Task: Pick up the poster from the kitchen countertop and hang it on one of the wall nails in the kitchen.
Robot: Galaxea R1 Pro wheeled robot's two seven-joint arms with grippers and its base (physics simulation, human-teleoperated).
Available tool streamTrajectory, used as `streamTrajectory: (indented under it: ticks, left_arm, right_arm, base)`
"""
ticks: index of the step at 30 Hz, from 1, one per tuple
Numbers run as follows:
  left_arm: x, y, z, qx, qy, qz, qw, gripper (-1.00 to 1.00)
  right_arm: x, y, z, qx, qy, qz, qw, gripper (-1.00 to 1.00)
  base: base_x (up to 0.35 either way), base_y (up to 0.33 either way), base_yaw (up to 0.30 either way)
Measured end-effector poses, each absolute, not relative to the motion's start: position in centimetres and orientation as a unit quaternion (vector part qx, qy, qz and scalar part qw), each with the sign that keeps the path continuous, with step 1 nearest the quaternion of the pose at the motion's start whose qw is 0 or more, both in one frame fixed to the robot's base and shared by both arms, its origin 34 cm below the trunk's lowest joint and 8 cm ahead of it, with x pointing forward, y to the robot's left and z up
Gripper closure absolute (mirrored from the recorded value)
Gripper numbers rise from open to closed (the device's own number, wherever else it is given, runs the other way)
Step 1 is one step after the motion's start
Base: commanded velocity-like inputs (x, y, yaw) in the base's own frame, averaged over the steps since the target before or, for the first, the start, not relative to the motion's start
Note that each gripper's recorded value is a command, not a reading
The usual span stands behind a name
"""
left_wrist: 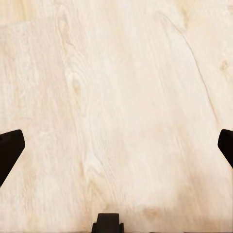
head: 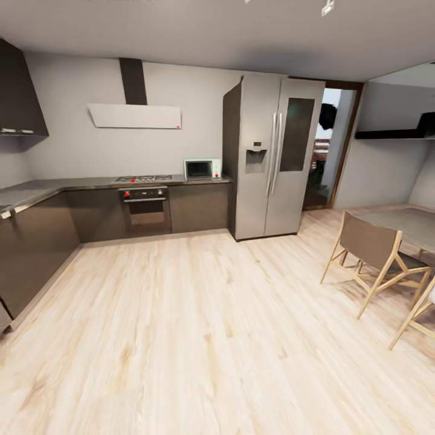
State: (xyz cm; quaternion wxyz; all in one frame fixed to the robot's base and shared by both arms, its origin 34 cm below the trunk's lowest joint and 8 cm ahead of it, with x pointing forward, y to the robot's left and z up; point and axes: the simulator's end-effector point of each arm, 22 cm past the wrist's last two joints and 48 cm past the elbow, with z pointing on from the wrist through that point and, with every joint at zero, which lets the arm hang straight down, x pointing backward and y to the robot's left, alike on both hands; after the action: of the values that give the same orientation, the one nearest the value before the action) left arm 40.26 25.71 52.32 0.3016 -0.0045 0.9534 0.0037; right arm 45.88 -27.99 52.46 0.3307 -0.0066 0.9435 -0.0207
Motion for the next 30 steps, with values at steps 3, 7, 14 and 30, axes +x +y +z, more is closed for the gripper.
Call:
streamTrajectory:
  ticks: [3, 7, 14, 30]
  left_arm:
    - [40.3, 25.7, 52.3, -0.005, 0.953, 0.004, 0.302, -1.0]
    - [40.3, 25.7, 52.3, -0.005, 0.953, 0.004, 0.302, -1.0]
    - [40.3, 25.8, 52.3, -0.005, 0.953, 0.005, 0.302, -1.0]
    - [40.2, 25.8, 52.3, -0.005, 0.954, 0.005, 0.301, -1.0]
  right_arm:
    - [45.9, -27.9, 52.5, -0.007, 0.943, -0.02, 0.331, -1.0]
    - [45.9, -27.8, 52.5, -0.008, 0.943, -0.02, 0.331, -1.0]
    - [45.9, -27.8, 52.5, -0.008, 0.943, -0.021, 0.331, -1.0]
    - [44.7, -27.8, 51.6, -0.009, 0.948, -0.02, 0.317, -1.0]
  base:
    - [0.0, 0.0, 0.289]
    - [0.0, 0.0, 0.291]
    - [0.0, -0.004, 0.283]
    - [0.0, -0.171, 0.137]
